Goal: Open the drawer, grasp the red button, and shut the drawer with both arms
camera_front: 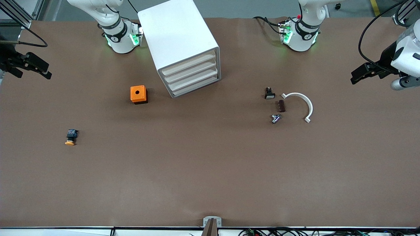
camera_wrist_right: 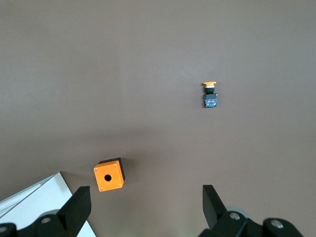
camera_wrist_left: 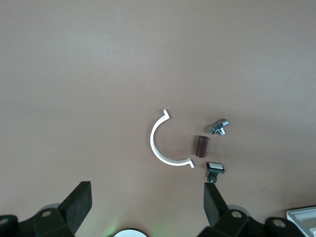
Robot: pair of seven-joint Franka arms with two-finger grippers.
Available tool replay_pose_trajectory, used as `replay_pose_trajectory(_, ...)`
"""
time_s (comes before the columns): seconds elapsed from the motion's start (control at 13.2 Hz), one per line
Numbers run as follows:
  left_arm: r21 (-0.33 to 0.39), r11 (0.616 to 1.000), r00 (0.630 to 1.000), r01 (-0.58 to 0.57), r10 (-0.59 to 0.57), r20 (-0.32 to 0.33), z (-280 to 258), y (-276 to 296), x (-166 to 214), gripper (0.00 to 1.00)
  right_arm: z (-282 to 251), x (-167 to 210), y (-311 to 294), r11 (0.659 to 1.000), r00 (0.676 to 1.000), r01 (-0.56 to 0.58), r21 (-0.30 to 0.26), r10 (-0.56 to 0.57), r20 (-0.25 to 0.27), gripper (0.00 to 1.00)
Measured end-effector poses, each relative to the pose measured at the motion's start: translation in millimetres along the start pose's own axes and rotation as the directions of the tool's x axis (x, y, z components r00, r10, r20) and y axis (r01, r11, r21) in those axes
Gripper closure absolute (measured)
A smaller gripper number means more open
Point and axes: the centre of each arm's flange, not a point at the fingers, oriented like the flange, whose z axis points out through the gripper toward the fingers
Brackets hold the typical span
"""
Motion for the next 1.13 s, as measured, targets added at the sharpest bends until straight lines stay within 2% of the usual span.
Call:
replay_pose_trajectory(0.6,-0.003,1.000,1.000,-0.002,0.002,0.007,4,1,7,0.00,0,0,-3,1.000,1.000,0.005,-0.001,-0.005,0.000,0.00)
replay_pose_trajectory(1.13,-0.002,1.000,0.995,-0.008,0.008,0.101,61,5,50,0.00,0,0,-3,1.000,1.000,0.006,-0.001,-0.006,0.001,0.00)
